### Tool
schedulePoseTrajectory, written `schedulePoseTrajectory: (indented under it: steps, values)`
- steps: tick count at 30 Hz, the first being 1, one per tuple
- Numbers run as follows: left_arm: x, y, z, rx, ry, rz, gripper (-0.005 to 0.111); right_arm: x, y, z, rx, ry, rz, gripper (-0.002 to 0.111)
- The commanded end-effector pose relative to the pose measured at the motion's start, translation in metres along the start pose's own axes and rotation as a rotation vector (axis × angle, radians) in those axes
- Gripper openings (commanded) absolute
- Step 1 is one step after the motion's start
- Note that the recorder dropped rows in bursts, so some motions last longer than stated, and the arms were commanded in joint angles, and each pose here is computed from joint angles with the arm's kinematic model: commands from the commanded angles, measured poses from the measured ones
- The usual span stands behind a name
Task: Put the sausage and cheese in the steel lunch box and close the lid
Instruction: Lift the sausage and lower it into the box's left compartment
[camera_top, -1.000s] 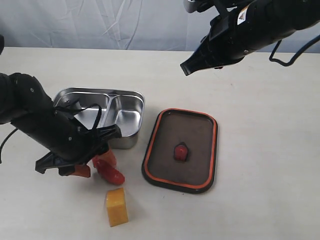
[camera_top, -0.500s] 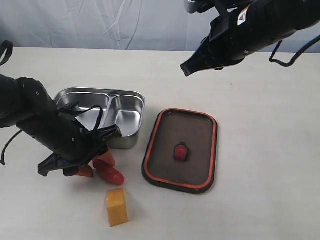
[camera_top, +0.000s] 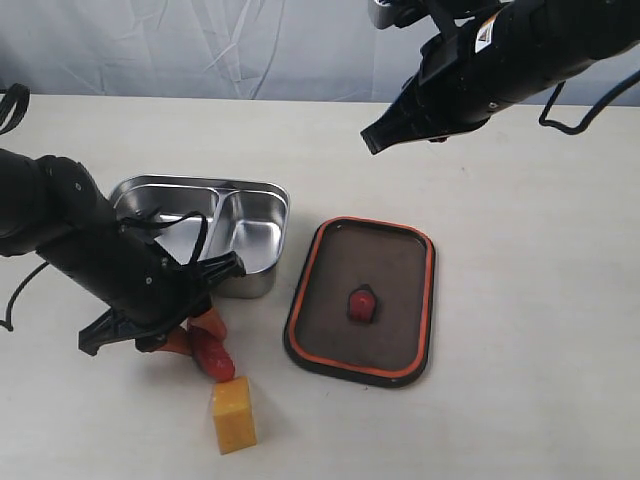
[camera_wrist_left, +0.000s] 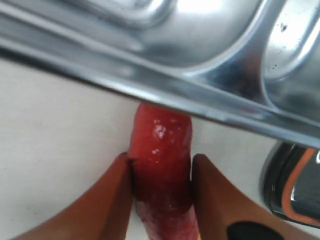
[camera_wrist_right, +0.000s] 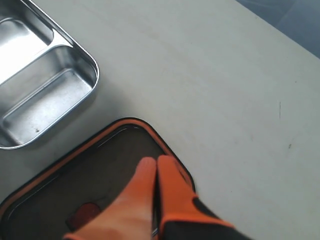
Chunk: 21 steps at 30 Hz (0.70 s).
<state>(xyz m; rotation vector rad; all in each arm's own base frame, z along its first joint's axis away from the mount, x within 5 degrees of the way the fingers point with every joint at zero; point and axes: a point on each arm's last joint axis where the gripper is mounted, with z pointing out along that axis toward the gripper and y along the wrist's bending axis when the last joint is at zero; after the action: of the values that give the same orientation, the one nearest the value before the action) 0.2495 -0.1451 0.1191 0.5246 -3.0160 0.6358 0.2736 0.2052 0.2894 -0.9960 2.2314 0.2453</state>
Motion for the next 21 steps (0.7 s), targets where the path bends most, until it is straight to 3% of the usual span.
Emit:
schedulePoseTrajectory:
  steps: [1, 21]
  values:
    - [0.011, 0.004, 0.005, -0.028, 0.105, 0.015, 0.0, 0.0, -0.002, -0.003, 0.006, -0.006, 0.003, 0.0]
    - [0.021, -0.02, -0.075, 0.129, -0.146, 0.194, 0.0, 0.0, -0.003, -0.003, 0.015, -0.004, -0.011, 0.0]
